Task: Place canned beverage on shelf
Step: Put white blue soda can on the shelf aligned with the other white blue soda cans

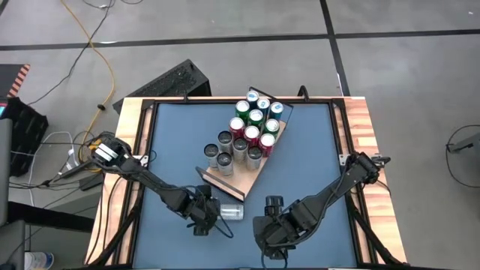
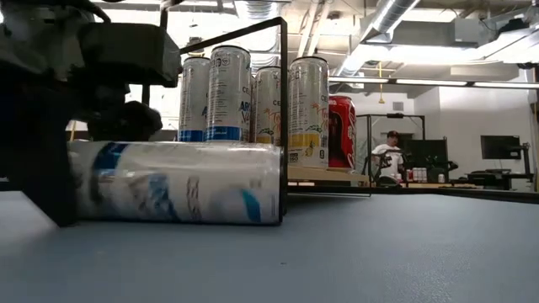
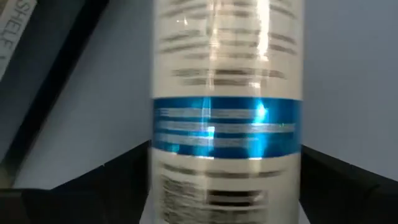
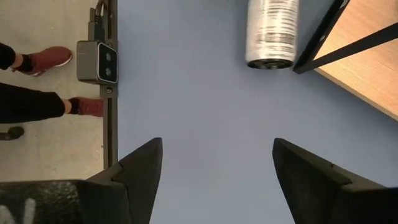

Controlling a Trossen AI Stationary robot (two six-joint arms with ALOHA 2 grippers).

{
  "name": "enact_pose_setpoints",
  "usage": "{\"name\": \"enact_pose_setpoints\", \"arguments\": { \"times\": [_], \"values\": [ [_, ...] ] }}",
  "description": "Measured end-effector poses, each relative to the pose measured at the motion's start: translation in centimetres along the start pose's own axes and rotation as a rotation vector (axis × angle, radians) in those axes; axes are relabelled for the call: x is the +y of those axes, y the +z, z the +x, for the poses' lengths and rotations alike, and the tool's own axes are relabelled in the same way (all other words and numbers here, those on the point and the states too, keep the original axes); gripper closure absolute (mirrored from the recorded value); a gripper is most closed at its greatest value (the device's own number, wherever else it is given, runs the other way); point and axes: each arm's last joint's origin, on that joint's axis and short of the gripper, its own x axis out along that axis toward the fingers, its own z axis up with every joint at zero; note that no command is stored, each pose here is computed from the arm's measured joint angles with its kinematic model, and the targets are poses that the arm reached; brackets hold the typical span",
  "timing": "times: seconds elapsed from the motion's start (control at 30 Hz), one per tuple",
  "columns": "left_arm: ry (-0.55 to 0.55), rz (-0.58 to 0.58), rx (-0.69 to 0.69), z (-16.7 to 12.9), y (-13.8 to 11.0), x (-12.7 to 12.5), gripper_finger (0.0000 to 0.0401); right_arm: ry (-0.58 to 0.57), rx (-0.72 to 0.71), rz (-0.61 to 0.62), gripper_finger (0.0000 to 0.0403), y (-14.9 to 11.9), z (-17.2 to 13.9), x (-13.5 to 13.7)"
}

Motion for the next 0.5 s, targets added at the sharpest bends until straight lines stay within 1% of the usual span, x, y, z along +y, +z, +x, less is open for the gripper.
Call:
{"name": "enact_pose_setpoints", "arguments": {
  "times": [0.1, 0.23, 0.4, 0.5],
  "values": [
    [-0.027, -0.02, 0.011, 0.2, 0.0, -0.3, 0.0097, 0.004, 0.0, 0.001, 0.0112, -0.1, 0.0, 0.1],
    [-0.03, -0.035, -0.001, -0.2, -0.3, -0.8, 0.0162, 0.008, -0.002, 0.021, 0.0112, -0.2, -0.1, 0.3],
    [-0.06, -0.052, -0.007, -0.5, -0.4, -1.3, 0.0162, 0.025, -0.027, 0.028, 0.0112, 0.1, -0.1, 0.5],
    [-0.067, -0.082, -0.017, -0.7, -0.4, -1.5, 0.0162, 0.028, -0.031, 0.046, 0.0112, 0.1, -0.1, 0.5]
  ]
}}
